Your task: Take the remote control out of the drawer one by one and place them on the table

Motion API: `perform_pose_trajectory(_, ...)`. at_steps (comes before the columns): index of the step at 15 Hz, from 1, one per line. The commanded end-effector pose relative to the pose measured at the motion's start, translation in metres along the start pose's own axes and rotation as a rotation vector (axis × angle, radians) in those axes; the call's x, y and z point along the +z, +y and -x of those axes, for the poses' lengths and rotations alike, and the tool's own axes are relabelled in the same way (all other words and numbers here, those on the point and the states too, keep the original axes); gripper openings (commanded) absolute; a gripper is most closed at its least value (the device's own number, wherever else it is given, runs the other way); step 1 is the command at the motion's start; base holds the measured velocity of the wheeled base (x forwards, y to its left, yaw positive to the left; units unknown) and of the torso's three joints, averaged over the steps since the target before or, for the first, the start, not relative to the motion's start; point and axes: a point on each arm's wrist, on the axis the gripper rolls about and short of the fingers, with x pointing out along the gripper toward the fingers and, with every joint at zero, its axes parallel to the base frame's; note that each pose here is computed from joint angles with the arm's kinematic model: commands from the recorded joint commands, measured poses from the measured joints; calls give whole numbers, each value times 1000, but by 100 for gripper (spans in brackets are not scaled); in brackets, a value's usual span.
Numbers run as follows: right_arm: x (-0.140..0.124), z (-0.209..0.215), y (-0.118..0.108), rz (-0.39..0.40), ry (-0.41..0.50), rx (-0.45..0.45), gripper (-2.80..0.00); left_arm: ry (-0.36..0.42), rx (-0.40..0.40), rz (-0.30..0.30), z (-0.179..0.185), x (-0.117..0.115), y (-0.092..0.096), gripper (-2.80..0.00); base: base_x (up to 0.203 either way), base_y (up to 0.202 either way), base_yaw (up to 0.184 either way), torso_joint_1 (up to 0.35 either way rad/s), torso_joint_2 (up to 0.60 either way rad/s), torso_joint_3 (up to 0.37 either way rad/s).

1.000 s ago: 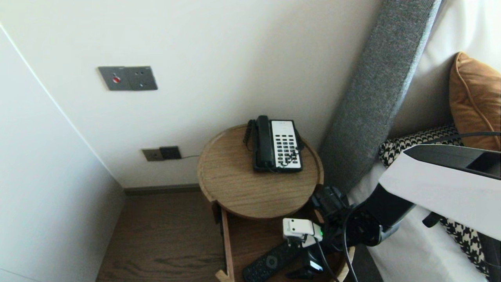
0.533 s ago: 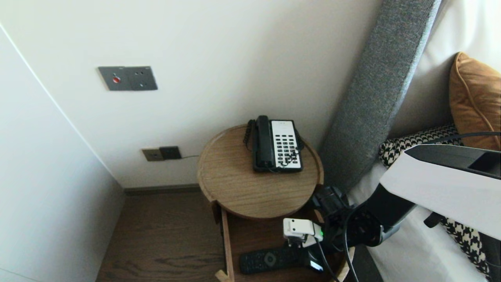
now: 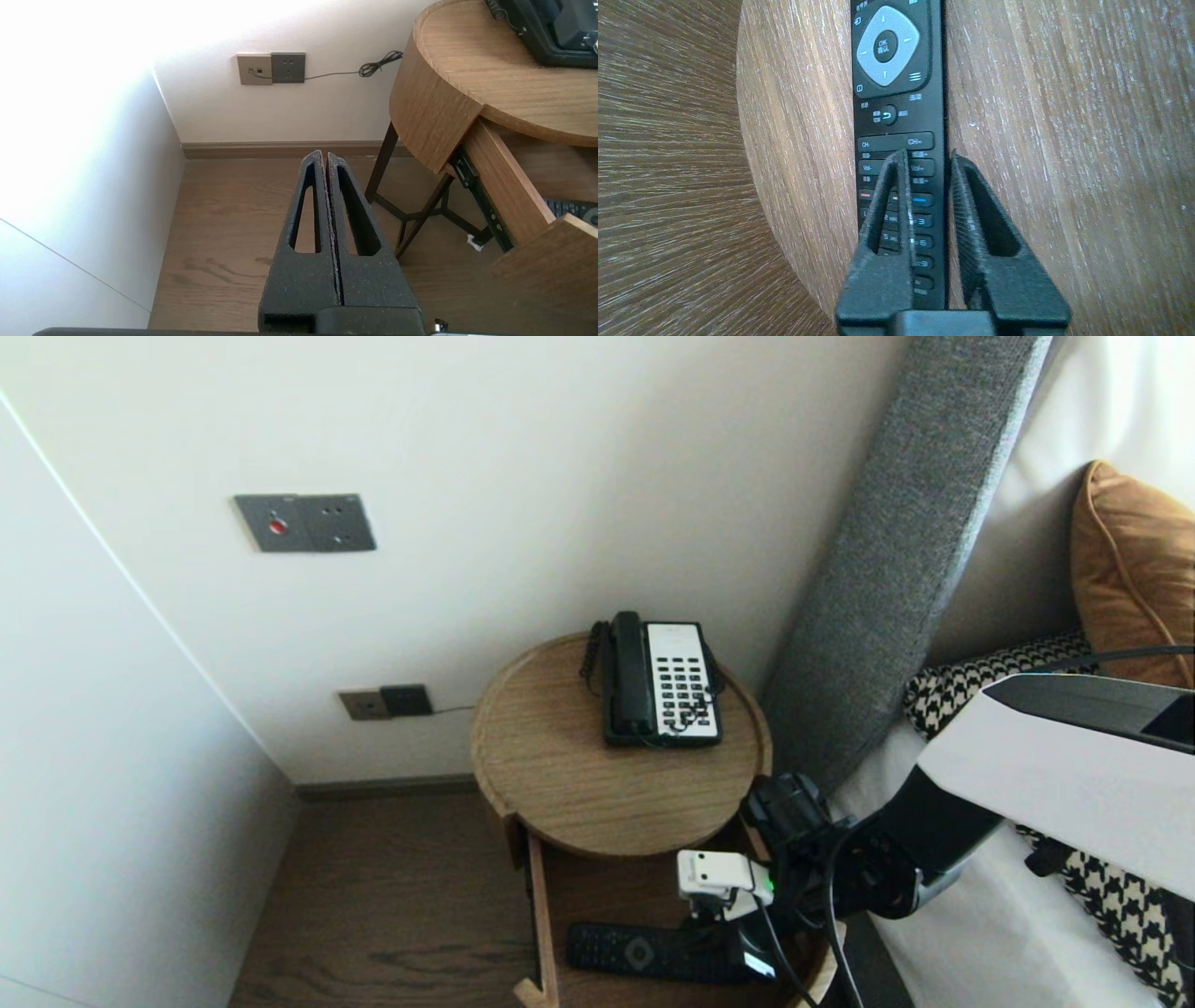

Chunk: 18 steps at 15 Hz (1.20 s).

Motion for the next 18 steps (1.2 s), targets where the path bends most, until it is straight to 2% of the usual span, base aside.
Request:
perform_pose_trajectory(1,6,5,-5,18,-18,-24,-280,-1,1,0,0,0,0,-280,0,0,0,0,0,0)
perform_pose_trajectory(8,17,21,-15,35,-48,-82,-280,-1,1,0,0,0,0,-280,0,0,0,0,0,0)
perform_pose_trajectory(14,14,31,-8,29,-44,-87,-280,-1,1,0,0,0,0,-280,0,0,0,0,0,0)
perform_pose_trajectory(18,15,35,-6,31,-8,-115,-280,-1,1,0,0,0,0,-280,0,0,0,0,0,0)
